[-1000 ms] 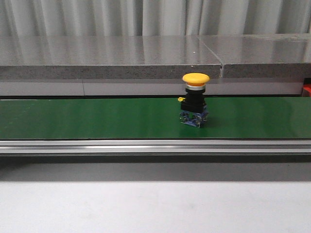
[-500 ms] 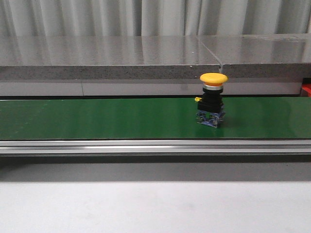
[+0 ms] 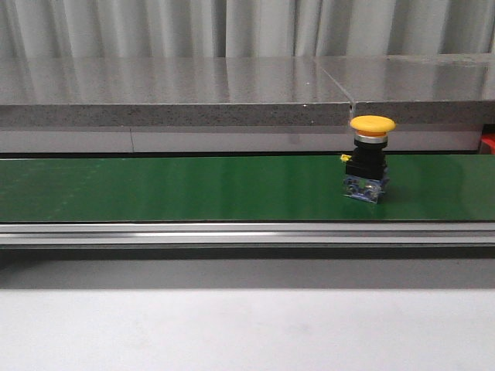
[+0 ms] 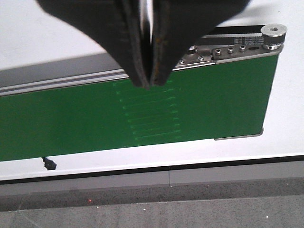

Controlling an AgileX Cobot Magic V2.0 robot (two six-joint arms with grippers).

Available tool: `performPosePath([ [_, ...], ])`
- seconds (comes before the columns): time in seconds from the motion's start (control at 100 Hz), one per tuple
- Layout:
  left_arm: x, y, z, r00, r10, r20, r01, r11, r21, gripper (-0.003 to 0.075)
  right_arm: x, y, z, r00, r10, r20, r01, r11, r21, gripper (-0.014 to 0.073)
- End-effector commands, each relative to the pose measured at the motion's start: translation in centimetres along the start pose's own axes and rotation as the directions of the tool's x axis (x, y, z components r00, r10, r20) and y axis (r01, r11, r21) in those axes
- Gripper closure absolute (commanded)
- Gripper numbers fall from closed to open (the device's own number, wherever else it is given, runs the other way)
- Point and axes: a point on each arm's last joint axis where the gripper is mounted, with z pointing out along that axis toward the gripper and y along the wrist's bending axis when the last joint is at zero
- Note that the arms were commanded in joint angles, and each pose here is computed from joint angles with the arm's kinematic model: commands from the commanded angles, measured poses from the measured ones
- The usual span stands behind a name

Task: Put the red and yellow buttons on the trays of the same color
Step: 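Lower the right gripper onto the yellow button on the belt and grasp it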

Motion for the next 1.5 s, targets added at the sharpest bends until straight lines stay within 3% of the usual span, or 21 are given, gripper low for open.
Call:
performPosePath([
  [0.0,-1.3,0.1,-0.3,0.996,-0.023,0.086,0.024,1.0,-0.007,0.0739,1.1,1.9,-1.9,0.999,-0.044,0.028,0.045,0.998,-0.033,0.0003],
  [0.35,-1.3,0.1,-0.3,0.996,-0.023,0.086,0.024,1.0,-0.007,0.0739,7.1,4.4,2.4,0.995,-0.065,-0.07,0.058,0.994,-0.093,0.0003],
  [0.79,-1.3,0.1,-0.3,0.996,-0.023,0.086,0.024,1.0,-0.007,0.0739,12.8,7.5,7.9,0.954,-0.241,-0.178,0.206,0.959,-0.192,0.0003],
  [1.21,-1.3,0.1,-0.3,0.996,-0.023,0.086,0.024,1.0,-0.007,0.0739,13.0,8.6,10.6,0.937,-0.326,-0.124,0.299,0.934,-0.194,0.0003],
  [1.49,-1.3,0.1,-0.3,0.996,-0.023,0.086,0.024,1.0,-0.007,0.0739,13.2,8.5,13.3,0.942,-0.302,-0.146,0.272,0.943,-0.192,0.0036],
])
